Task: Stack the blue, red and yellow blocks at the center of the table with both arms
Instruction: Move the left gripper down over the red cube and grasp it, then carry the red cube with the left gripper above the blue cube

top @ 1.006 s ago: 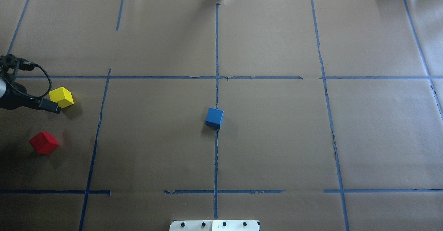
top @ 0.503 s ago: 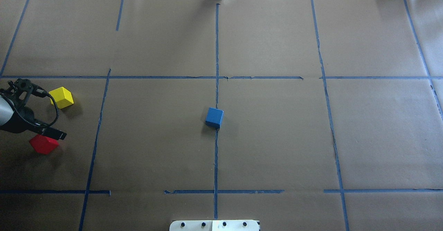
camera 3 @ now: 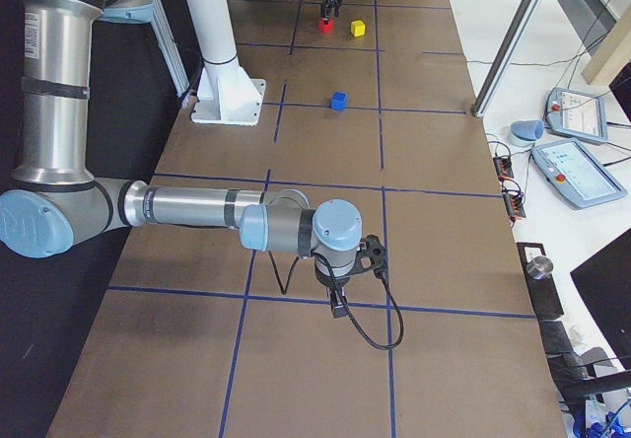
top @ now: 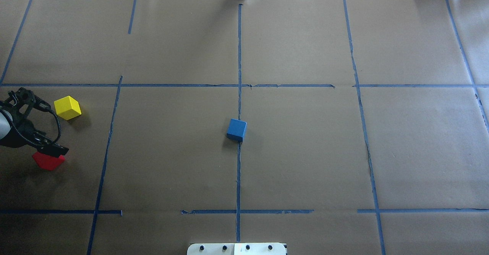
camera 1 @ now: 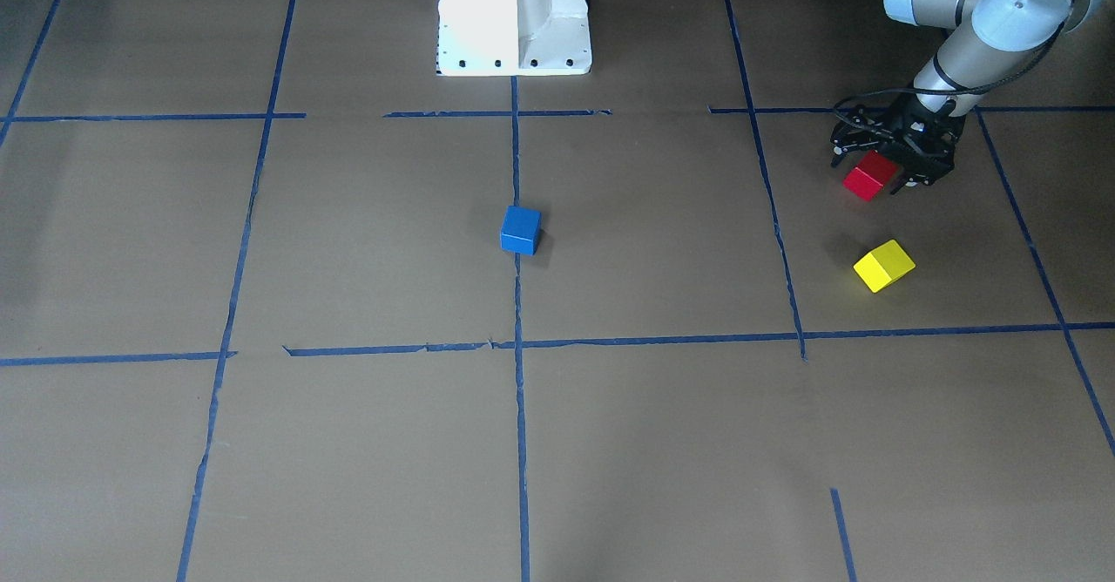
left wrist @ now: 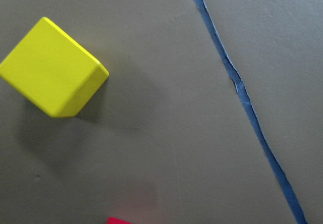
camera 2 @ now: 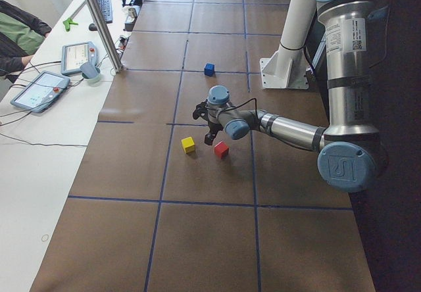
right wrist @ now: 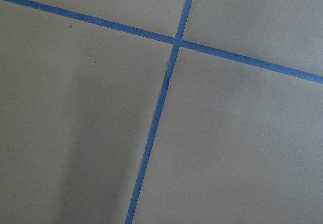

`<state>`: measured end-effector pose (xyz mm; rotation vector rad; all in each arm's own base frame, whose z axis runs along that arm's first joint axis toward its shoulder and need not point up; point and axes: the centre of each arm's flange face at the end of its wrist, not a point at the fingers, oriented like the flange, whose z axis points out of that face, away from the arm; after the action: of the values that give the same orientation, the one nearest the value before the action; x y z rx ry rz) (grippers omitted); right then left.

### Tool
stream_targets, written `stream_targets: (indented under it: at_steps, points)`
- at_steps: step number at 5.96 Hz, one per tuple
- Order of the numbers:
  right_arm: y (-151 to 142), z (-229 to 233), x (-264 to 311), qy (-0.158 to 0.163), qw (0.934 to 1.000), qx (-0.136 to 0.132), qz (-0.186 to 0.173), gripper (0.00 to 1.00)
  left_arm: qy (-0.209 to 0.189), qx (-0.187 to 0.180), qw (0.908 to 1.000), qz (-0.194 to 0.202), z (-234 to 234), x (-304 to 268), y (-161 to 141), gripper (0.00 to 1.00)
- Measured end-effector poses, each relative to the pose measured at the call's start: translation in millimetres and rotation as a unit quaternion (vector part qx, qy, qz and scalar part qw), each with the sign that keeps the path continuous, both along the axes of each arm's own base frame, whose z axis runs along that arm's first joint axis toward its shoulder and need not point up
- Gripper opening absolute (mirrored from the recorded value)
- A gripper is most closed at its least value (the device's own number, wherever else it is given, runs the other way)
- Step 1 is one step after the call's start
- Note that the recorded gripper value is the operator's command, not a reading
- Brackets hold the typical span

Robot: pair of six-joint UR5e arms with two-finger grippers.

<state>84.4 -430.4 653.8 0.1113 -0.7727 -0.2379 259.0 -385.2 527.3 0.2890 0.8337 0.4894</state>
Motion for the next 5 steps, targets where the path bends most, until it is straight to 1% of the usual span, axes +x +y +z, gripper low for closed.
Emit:
stream_targets:
  at_steps: [1,5]
  points:
    - [0,0,0,0.000,1.0000,0.000,0.000,1.00,-0.005,0.006,1.0000,0.006,5,0,0,1.00]
    - [3,3,0,0.000,1.0000,-0.003,-0.001,1.00,-0.023,-0.011,0.9995,0.017,32,5,5,1.00]
